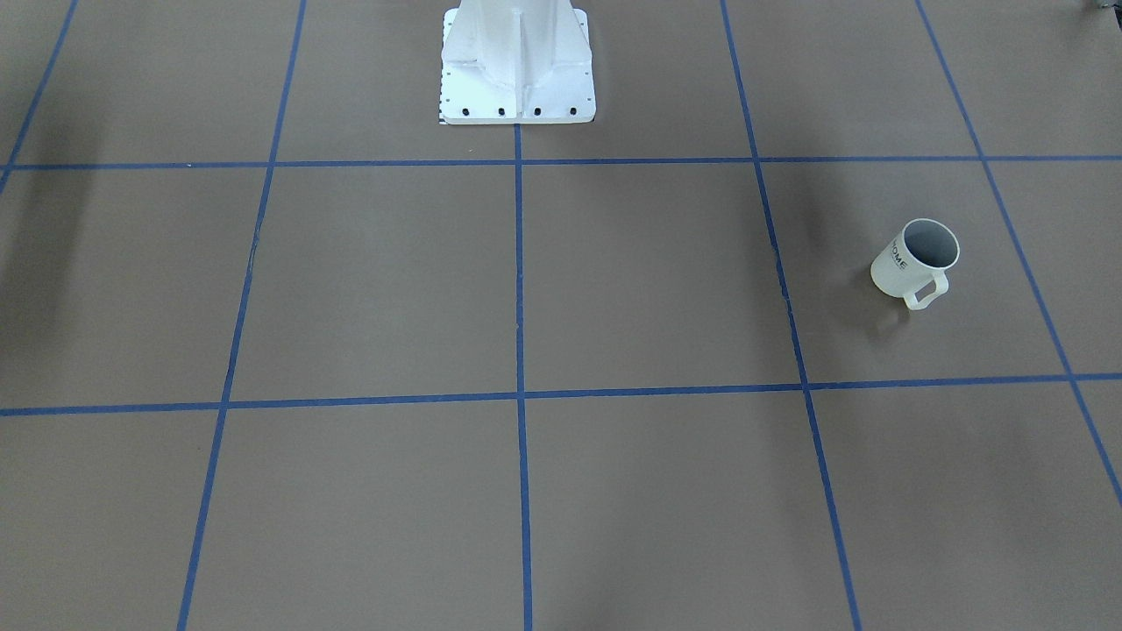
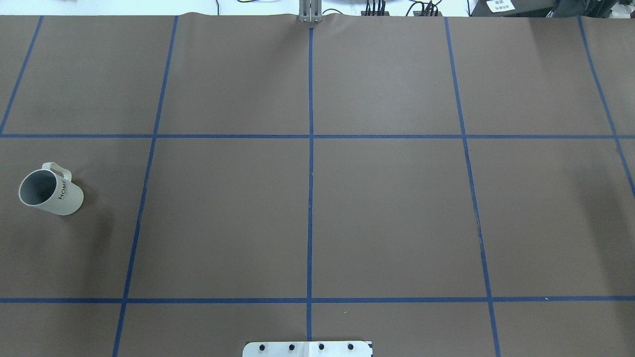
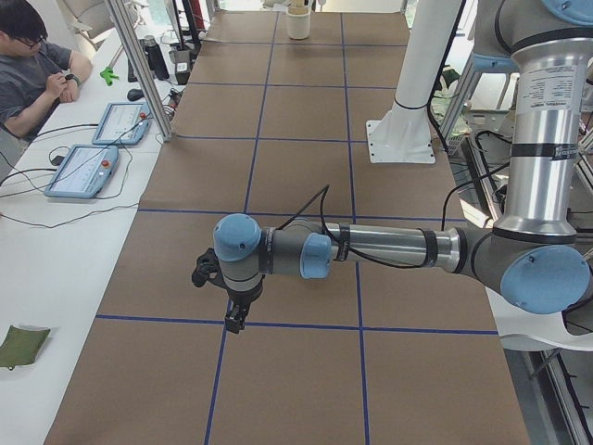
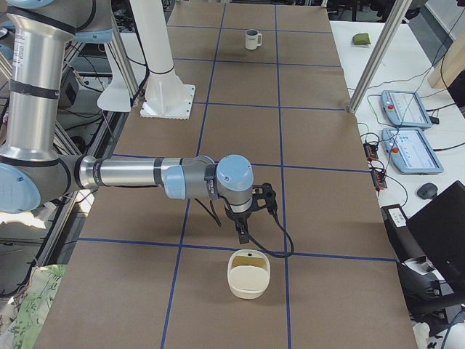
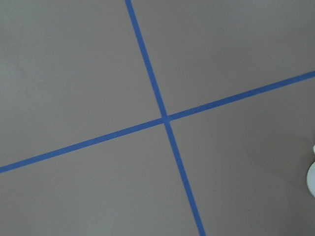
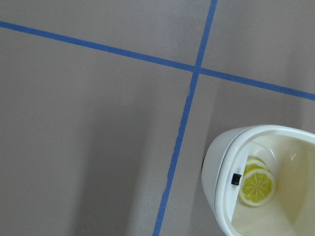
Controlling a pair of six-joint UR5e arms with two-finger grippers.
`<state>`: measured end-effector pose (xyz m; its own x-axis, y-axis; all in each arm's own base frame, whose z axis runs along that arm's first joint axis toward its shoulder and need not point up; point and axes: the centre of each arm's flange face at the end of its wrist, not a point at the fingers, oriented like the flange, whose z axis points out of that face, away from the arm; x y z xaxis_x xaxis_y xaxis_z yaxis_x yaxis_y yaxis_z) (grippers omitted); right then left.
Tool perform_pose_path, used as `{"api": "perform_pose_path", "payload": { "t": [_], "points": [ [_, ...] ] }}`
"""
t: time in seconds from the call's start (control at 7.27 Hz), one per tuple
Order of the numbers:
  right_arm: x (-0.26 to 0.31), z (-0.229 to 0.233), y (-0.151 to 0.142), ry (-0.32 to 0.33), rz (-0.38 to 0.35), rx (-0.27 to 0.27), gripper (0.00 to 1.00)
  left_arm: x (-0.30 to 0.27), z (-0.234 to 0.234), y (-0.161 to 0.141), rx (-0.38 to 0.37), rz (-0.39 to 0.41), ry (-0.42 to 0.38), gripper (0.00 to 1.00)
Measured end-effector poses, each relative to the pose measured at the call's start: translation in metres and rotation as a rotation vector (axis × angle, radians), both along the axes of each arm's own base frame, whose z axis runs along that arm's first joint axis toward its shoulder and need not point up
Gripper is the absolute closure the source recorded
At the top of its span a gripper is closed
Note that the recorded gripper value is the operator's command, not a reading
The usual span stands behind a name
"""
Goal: Left arm hands cup to right arm to dump lemon
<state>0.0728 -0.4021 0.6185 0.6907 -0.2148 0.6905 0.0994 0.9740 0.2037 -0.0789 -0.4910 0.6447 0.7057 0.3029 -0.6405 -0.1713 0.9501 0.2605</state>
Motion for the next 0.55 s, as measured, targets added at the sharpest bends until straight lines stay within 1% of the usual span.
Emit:
{"api": "perform_pose_path", "payload": {
  "t": [0.14,0.41,0.55],
  "points": [
    [0.003,0.007,0.004,0.002,0.007,-0.014,0.00,-0.001,0.006,0.002,0.002,-0.006,-0.010,0.00],
    [0.005,0.027,0.006,0.008,0.013,-0.050,0.00,0.001,-0.001,0.001,-0.016,-0.049,-0.013,0.00],
    [0.006,0.032,0.004,0.017,0.015,-0.045,0.00,0.005,-0.010,0.000,-0.025,-0.071,-0.014,0.00]
  ]
}}
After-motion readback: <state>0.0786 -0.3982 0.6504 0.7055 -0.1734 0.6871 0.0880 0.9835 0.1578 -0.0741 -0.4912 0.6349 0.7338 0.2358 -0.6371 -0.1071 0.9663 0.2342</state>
